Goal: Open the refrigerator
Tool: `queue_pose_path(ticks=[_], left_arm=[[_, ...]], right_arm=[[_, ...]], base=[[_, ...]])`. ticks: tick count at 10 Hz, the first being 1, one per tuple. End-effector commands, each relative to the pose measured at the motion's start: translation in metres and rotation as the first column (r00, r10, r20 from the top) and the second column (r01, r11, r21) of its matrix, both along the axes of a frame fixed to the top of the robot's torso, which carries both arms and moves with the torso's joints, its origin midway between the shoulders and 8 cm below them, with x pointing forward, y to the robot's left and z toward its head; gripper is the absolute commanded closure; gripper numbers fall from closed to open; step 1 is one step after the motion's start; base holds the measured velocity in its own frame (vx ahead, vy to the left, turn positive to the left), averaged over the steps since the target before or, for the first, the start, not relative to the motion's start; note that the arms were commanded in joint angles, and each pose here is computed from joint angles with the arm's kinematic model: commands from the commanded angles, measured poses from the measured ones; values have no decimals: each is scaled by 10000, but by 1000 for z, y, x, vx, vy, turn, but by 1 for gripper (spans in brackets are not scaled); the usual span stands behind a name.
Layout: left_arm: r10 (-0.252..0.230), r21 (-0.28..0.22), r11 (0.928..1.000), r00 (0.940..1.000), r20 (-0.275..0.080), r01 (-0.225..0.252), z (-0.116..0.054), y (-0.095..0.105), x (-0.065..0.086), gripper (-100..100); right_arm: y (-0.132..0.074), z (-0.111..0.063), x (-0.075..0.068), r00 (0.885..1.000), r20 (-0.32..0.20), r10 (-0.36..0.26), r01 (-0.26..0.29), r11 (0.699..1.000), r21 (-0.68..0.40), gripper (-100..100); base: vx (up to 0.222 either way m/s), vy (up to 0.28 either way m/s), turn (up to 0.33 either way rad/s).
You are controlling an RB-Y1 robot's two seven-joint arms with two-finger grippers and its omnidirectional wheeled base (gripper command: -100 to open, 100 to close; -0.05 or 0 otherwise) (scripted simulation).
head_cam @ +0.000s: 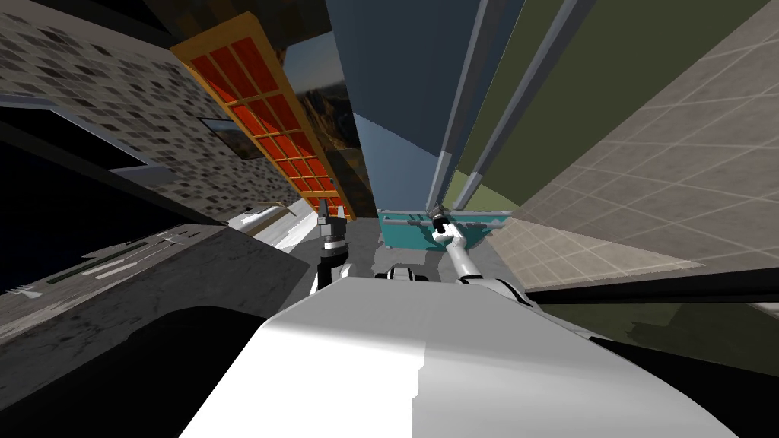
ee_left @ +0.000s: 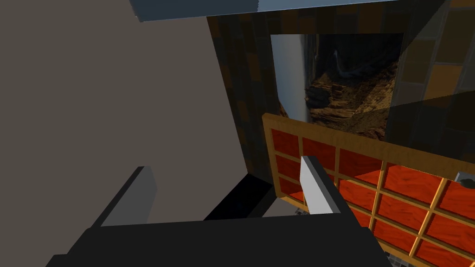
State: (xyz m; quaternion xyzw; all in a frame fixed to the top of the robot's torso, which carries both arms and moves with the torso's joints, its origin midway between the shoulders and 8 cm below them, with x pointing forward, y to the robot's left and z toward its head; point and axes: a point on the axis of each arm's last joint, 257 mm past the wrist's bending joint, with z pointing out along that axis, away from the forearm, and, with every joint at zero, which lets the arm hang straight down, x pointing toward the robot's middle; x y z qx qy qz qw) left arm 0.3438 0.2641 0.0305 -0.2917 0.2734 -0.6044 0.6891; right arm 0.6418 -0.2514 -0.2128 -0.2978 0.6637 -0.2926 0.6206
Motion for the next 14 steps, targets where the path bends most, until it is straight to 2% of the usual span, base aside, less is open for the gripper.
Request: queue_pose_path(ticks=[1,3,6,7,12,13,14], left_arm=[[0,0,10000,10000,0,0,0,0,0,0],[-1,-1,10000,10000,1,1,0,0,0,0],[-3,-7,10000,10000,4,3,0,0,0,0],[-3,-7,10000,10000,3,3,0,0,0,0],[-3,-7,10000,10000,3,3,0,0,0,0],[-3,-7,10000,10000,3,3,0,0,0,0],[-2,-5,10000,10000,2,2,0,0,0,0]], right_arm=[[25,2,-4,9998,15,194,-194,9998,-53,100],[14,-2,-5,10000,-35,-12,12,10000,-20,100],[-13,4,-9,9977,25,-676,676,9977,-9,100],[-13,4,-9,9977,25,-676,676,9977,-9,100],[-60,12,-19,9834,68,-1811,1811,9835,-12,100],[-60,12,-19,9834,68,-1811,1811,9835,-12,100],[-70,13,-22,9789,69,-2040,2040,9790,-16,100]], base=[[-16,-53,-102],[-9,45,-44],[-69,259,-186],[-83,209,-95],[-97,258,-149],[-70,194,-79],[-50,173,-81]])
